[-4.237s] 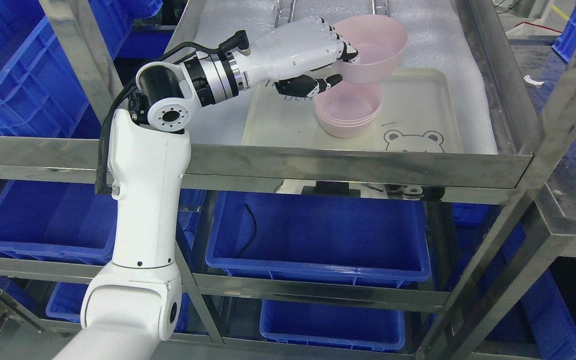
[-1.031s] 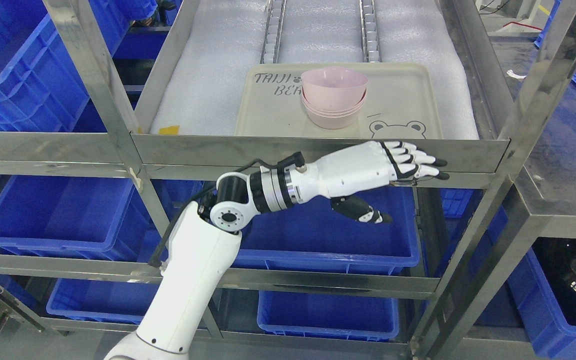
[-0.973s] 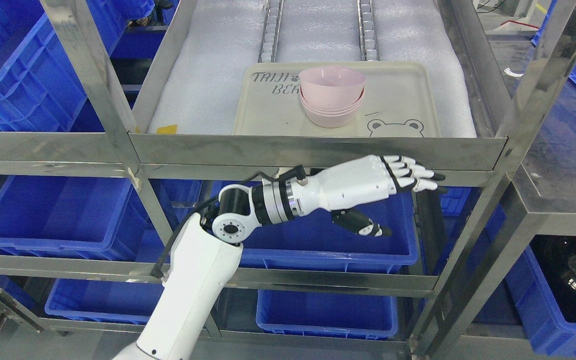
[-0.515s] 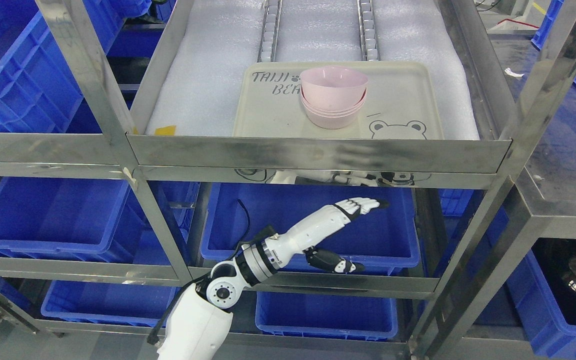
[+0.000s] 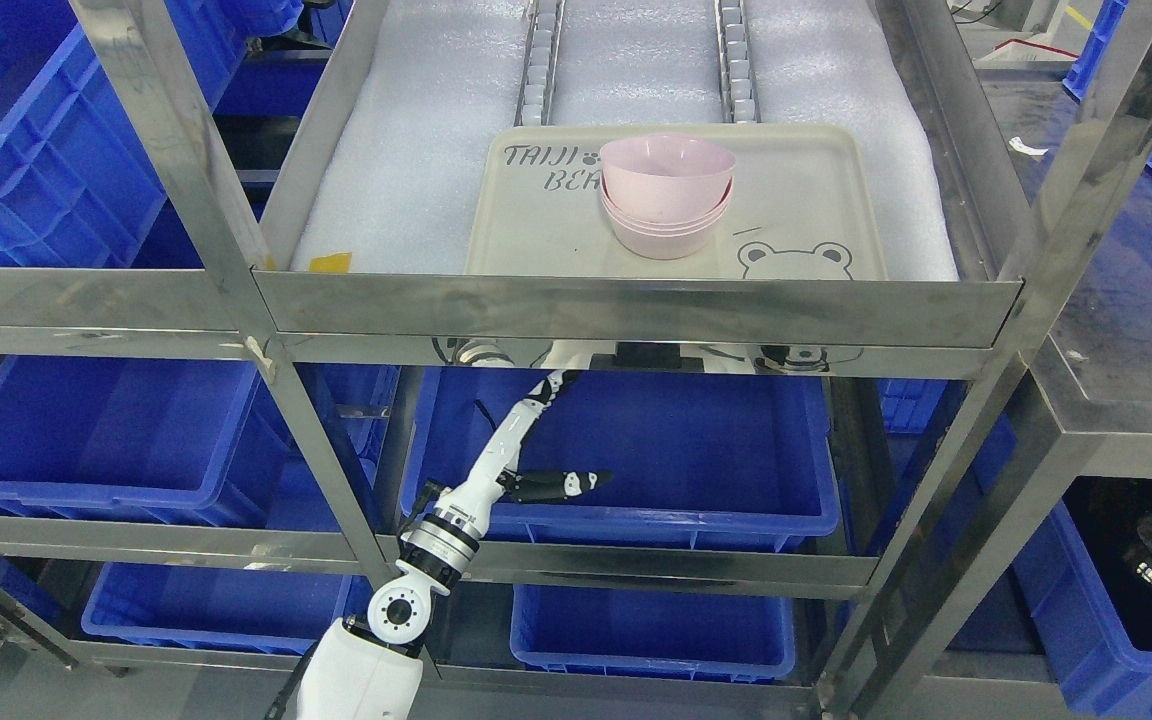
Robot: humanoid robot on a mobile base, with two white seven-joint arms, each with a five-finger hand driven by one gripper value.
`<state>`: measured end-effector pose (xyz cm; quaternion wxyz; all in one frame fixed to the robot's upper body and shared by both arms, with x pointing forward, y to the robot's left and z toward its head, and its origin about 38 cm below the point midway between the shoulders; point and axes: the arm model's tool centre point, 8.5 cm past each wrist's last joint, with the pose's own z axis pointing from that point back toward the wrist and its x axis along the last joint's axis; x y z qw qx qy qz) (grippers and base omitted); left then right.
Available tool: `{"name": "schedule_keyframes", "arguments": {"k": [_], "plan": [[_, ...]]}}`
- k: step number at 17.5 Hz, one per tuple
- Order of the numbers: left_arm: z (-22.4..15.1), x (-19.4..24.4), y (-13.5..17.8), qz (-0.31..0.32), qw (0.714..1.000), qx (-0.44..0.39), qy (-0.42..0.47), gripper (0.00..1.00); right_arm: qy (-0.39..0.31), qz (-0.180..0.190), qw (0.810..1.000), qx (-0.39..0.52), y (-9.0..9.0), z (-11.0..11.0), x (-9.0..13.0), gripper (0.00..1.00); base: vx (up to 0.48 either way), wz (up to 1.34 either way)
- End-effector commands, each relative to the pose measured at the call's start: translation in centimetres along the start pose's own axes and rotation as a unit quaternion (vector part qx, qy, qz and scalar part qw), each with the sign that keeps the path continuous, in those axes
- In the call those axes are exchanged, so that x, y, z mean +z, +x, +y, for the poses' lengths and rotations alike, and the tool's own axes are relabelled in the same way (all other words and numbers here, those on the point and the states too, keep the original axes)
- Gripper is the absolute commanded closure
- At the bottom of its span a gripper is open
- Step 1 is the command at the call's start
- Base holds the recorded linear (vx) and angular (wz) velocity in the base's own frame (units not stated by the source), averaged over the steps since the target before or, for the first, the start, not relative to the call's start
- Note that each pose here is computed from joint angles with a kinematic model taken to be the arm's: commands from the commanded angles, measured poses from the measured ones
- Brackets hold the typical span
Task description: Stack pink IKEA bowl on shelf middle layer
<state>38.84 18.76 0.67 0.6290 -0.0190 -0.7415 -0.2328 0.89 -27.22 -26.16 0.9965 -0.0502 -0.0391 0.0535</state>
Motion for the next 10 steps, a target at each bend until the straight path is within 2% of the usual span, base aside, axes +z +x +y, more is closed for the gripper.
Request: {"name": "schedule_keyframes", "arguments": {"k": [1,5,10], "plan": [[4.0,1.5,-1.1,0.056,0.993,0.045,0.090,0.01,-0.009,-0.005,1.000,0.001,0.2,-1.1,0.0,0.00,0.000,0.00],[1.8,1.3,2.5,0.041,0.991,0.102,0.070,0.00,-0.009,-0.006,1.000,0.001,0.3,-1.1,0.0,0.00,0.000,0.00],[0.9,1.2,3.7,0.016,0.991,0.116,0.060,0.00,-0.009,-0.005,1.000,0.001,0.2,-1.1,0.0,0.00,0.000,0.00]]}}
